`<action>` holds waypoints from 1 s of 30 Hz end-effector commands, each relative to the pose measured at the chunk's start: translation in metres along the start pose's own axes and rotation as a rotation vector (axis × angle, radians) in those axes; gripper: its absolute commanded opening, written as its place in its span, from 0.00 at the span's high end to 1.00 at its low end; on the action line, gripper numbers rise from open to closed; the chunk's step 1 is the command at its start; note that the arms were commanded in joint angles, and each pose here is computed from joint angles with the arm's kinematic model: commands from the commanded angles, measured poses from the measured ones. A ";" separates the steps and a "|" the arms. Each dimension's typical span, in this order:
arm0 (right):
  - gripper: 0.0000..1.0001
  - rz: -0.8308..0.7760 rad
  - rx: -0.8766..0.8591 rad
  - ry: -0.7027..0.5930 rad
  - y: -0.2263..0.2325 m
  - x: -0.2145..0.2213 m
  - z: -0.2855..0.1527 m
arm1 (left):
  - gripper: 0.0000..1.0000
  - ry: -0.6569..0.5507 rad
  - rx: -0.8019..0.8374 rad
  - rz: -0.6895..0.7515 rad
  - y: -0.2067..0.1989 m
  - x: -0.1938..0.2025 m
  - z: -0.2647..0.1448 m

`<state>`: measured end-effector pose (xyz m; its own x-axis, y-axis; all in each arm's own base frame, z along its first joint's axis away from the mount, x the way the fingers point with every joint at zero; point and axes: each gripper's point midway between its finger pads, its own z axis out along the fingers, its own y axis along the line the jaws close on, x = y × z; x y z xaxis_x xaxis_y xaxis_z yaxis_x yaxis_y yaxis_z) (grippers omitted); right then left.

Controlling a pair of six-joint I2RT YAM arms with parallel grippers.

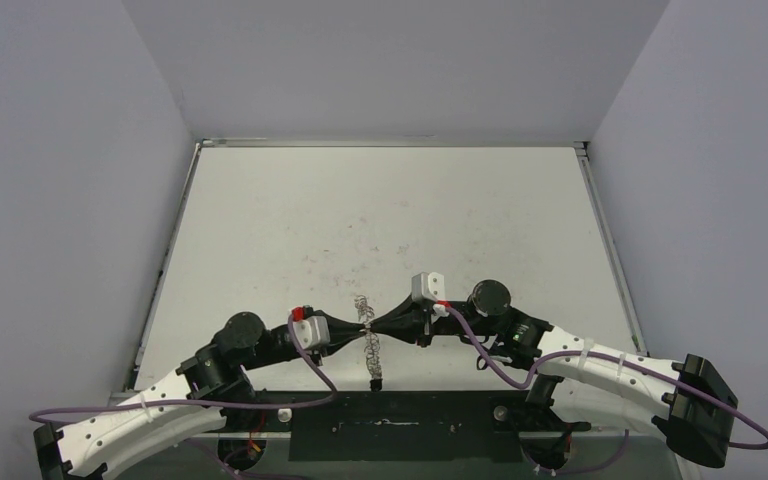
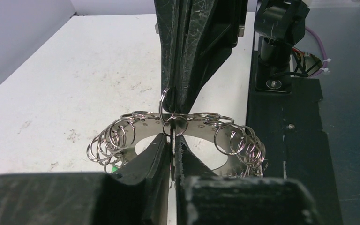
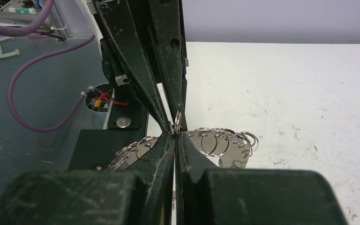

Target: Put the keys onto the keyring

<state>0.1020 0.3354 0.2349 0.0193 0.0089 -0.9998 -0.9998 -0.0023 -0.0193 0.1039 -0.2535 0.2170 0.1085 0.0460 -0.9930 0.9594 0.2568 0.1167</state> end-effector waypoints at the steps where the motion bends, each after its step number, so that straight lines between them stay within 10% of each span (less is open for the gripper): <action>1: 1.00 -0.077 -0.027 -0.131 0.005 -0.039 0.002 | 1.00 -0.042 -0.021 0.019 0.005 -0.017 0.002; 30: 1.00 -0.057 0.051 -0.112 -0.010 -0.029 0.005 | 1.00 0.000 0.132 -0.042 -0.018 -0.011 0.019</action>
<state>0.1053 0.3389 0.2220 -0.0049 -0.0195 -0.9998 -1.0000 0.0040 0.0048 0.1087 -0.2649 0.2004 0.0570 0.1496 -0.9871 0.9699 0.2261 0.0903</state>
